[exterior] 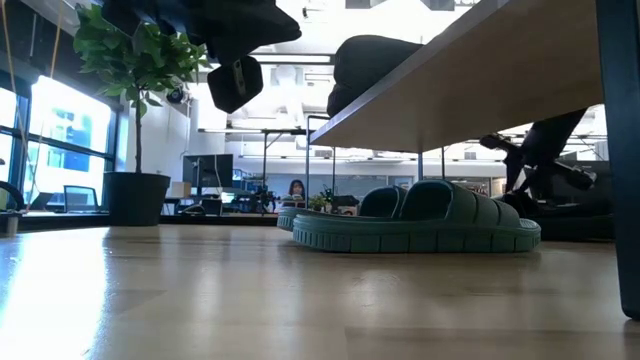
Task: Pick and place slides into the shelf
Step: Put the black slides under the shelf
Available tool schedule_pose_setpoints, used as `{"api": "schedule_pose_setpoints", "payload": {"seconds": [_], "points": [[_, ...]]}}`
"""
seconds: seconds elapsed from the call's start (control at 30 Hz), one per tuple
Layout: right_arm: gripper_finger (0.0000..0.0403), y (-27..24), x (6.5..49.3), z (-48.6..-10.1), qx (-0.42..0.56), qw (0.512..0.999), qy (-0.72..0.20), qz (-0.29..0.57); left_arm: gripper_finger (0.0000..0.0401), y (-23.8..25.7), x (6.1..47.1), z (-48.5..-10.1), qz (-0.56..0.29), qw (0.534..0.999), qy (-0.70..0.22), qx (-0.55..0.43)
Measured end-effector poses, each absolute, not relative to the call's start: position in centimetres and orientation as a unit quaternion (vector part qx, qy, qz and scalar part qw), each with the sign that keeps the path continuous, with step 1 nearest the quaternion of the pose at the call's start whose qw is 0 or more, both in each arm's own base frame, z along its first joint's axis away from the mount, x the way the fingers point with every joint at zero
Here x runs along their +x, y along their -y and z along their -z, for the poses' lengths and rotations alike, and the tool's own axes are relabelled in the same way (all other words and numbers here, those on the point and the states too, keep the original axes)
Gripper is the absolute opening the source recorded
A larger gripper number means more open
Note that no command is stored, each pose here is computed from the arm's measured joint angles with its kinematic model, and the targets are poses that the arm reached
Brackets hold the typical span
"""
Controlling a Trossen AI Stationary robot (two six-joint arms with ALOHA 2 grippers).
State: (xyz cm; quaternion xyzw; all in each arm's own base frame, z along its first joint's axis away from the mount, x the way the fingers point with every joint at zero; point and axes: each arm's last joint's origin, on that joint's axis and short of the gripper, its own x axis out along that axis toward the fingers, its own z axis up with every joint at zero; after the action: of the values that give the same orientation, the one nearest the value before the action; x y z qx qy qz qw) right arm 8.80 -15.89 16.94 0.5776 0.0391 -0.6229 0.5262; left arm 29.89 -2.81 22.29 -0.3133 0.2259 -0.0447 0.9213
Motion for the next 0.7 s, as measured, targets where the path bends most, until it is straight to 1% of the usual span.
{"api": "schedule_pose_setpoints", "payload": {"seconds": [0.03,0.1,0.37,0.6,0.7], "points": [[0.0012,15.9,8.8,-17.0,0.575,0.531,-0.040,0.621,0.0001,2.8,29.9,-22.3,0.045,0.921,-0.226,-0.313],[0.0006,16.0,8.9,-17.2,0.572,0.543,-0.037,0.614,0.0001,2.8,29.9,-22.3,0.045,0.921,-0.226,-0.313],[0.0002,15.0,8.2,-19.4,0.550,0.569,0.024,0.610,0.0001,2.8,29.9,-22.3,0.045,0.922,-0.226,-0.311],[0.0001,12.8,6.6,-21.2,0.518,0.572,0.068,0.632,0.0001,2.8,29.9,-22.3,0.045,0.922,-0.227,-0.311],[0.0001,12.0,6.1,-22.1,0.506,0.583,0.101,0.628,0.0001,2.8,29.9,-22.3,0.045,0.922,-0.227,-0.310]]}}
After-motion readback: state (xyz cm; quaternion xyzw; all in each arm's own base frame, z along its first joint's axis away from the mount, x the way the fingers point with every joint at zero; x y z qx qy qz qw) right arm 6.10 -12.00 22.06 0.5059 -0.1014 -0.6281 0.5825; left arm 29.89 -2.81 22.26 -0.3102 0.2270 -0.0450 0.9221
